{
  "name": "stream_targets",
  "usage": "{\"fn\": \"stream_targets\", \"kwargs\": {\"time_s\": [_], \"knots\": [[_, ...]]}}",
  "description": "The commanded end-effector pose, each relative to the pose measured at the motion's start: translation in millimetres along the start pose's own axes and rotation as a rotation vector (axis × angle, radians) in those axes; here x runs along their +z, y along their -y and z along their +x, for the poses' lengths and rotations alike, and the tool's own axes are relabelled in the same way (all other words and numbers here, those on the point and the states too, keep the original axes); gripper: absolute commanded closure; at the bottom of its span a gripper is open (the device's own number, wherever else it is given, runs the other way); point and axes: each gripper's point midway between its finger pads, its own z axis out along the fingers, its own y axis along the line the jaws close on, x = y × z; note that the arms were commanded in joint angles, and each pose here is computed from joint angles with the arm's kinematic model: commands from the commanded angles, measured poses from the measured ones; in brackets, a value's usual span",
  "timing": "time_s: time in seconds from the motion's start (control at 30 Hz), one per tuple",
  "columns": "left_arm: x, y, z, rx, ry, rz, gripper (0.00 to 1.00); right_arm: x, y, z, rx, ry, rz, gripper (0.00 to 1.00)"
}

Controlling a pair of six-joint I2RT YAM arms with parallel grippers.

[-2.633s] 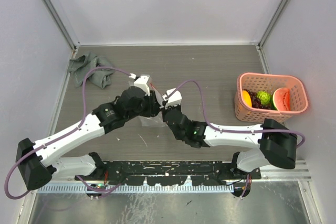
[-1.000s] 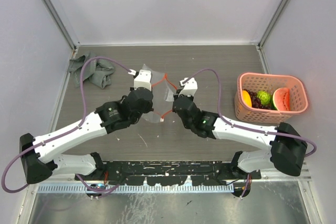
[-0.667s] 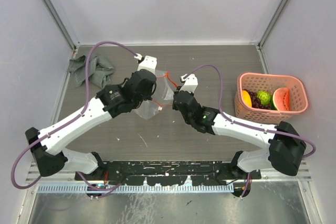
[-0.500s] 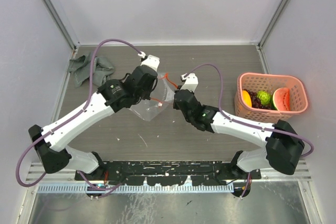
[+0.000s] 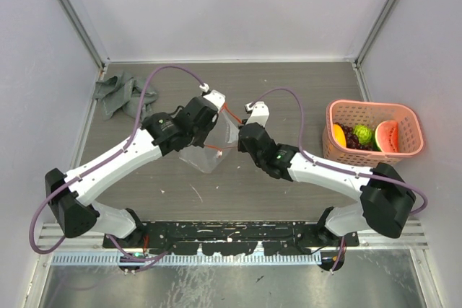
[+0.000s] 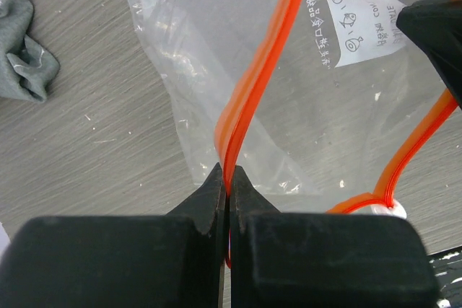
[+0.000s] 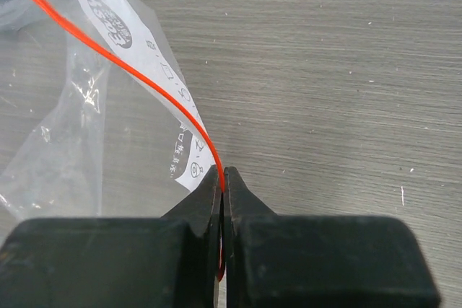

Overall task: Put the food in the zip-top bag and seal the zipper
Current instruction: Open the zipper of the food storage bag.

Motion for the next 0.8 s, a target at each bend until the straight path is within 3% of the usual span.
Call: {"fn": "stream_targets", "kwargs": {"time_s": [0.0, 0.77], "knots": [[-6.5, -0.4, -14.5, -0.020, 0.081, 0.031, 1.00, 2.2, -9.4, -2.0, -0.025, -0.007, -0.047, 0.93], [9.2, -2.5, -4.7, -0.011, 0.007, -0.014, 1.00, -63.4, -32.8, -53.4, -0.127, -0.010, -0.290, 0.32]]}}
